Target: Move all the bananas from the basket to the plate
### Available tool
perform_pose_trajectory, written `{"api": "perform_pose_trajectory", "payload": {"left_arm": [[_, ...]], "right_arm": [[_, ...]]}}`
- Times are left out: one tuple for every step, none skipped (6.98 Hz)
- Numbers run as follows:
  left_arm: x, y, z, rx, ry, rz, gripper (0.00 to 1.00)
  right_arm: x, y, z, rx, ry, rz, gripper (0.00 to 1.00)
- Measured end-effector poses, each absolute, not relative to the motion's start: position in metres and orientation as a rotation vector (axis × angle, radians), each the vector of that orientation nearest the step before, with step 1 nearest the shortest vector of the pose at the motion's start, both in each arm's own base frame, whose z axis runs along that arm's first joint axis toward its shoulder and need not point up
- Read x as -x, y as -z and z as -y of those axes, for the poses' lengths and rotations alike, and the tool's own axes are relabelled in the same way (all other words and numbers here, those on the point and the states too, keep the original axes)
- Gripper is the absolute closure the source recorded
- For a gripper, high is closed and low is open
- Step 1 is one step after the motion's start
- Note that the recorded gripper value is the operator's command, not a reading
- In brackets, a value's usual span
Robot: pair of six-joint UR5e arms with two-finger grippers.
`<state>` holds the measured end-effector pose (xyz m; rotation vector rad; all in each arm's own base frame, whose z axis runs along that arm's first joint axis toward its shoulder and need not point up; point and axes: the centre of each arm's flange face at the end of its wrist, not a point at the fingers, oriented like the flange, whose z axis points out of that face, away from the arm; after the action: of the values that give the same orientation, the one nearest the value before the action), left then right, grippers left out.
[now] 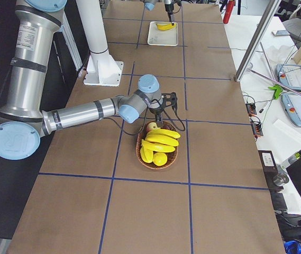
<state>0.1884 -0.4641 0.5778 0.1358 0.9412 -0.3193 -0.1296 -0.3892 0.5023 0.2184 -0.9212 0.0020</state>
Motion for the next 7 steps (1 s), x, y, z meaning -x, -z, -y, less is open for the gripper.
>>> {"api": "perform_pose_trajectory", "payload": {"left_arm": [[-0.189,-0.577,0.465,-0.135,0.32,-0.942,0.0],[-0.19,-0.578,0.465,-0.134,0.322,-0.941,0.0],[-0.191,-0.578,0.466,-0.133,0.323,-0.94,0.0],[-0.192,-0.579,0.468,-0.133,0.323,-0.94,0.0],[-0.193,-0.579,0.469,-0.133,0.323,-0.94,0.0],[-0.193,-0.579,0.469,-0.132,0.323,-0.94,0.0],[-0.193,-0.579,0.469,-0.132,0.323,-0.941,0.0]], "right_arm": [[0.125,-0.518,0.383,-0.196,-0.006,0.905,0.12],[0.125,-0.531,0.382,-0.174,-0.014,0.891,0.15],[0.125,-0.544,0.382,-0.154,-0.02,0.88,0.16],[0.127,-0.551,0.382,-0.142,-0.021,0.874,0.17],[0.131,-0.553,0.382,-0.135,-0.015,0.871,0.23],[0.137,-0.552,0.383,-0.13,-0.004,0.872,0.24],[0.141,-0.552,0.384,-0.126,0.004,0.872,0.24]]}}
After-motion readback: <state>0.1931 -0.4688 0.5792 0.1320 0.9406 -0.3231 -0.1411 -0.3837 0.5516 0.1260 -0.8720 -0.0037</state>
